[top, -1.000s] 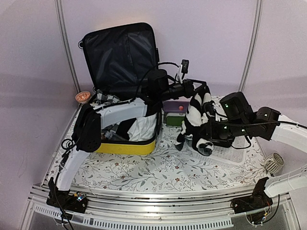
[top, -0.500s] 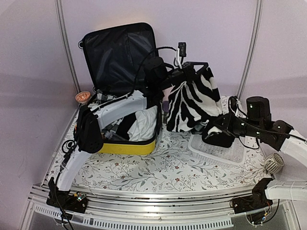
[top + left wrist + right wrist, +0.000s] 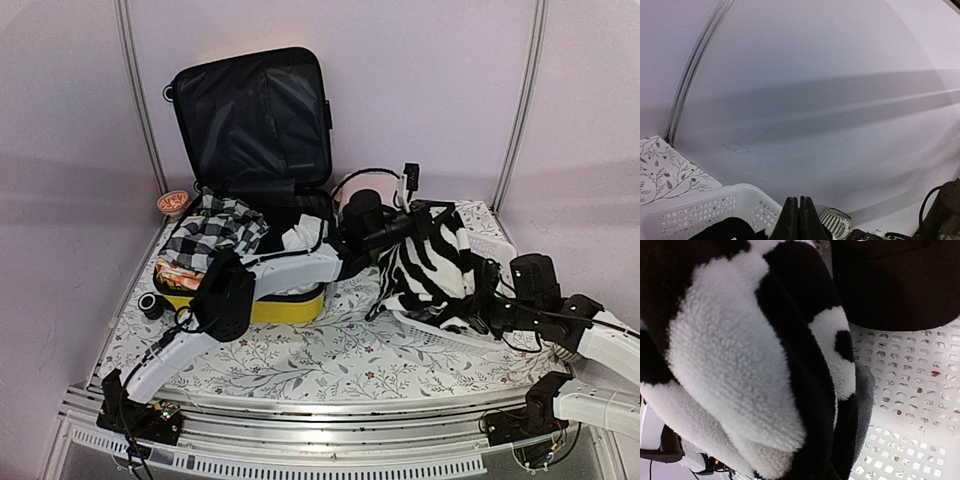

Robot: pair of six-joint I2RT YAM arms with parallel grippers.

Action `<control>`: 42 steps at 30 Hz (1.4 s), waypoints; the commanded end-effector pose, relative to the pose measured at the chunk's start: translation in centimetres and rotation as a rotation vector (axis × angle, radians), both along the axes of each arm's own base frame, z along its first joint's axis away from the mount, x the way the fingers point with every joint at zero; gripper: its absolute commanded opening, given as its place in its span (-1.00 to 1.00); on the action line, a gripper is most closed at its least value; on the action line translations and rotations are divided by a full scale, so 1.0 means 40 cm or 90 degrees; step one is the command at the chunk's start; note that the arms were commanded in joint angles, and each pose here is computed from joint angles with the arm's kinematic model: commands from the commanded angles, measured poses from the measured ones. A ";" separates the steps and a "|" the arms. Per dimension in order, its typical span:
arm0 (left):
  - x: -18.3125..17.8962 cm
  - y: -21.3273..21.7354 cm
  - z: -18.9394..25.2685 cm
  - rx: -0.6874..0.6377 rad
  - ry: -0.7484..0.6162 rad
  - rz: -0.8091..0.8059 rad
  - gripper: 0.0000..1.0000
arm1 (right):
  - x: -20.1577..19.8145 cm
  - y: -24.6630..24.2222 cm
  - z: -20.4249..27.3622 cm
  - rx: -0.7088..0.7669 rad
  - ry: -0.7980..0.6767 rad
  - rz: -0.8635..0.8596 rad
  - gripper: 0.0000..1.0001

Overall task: Open, take out, and arrange the luggage
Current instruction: Place the clothes in the bin.

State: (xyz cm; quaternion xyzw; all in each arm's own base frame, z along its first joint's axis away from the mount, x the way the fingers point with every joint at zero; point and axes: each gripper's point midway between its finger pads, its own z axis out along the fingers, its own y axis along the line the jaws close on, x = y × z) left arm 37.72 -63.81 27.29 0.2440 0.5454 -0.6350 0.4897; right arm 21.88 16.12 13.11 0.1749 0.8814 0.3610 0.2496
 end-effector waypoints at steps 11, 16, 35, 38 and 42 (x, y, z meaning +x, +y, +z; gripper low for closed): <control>-0.076 -0.043 0.026 -0.075 0.009 0.016 0.61 | -0.075 -0.193 -0.144 -0.191 0.210 -0.235 -0.68; -0.058 -0.010 0.070 -0.035 0.018 0.016 0.97 | -0.067 -0.205 -0.149 -0.221 0.217 -0.245 0.01; -0.139 0.146 0.172 0.174 -0.022 0.048 0.97 | 0.128 -0.098 0.251 -0.281 -0.091 -0.026 0.10; -0.164 0.187 0.115 0.250 0.022 0.055 0.97 | 0.172 -0.040 0.242 -0.265 -0.097 0.030 -0.77; -0.194 0.255 0.020 0.325 0.099 0.071 0.96 | 0.233 0.015 0.184 -0.248 -0.069 0.068 -0.96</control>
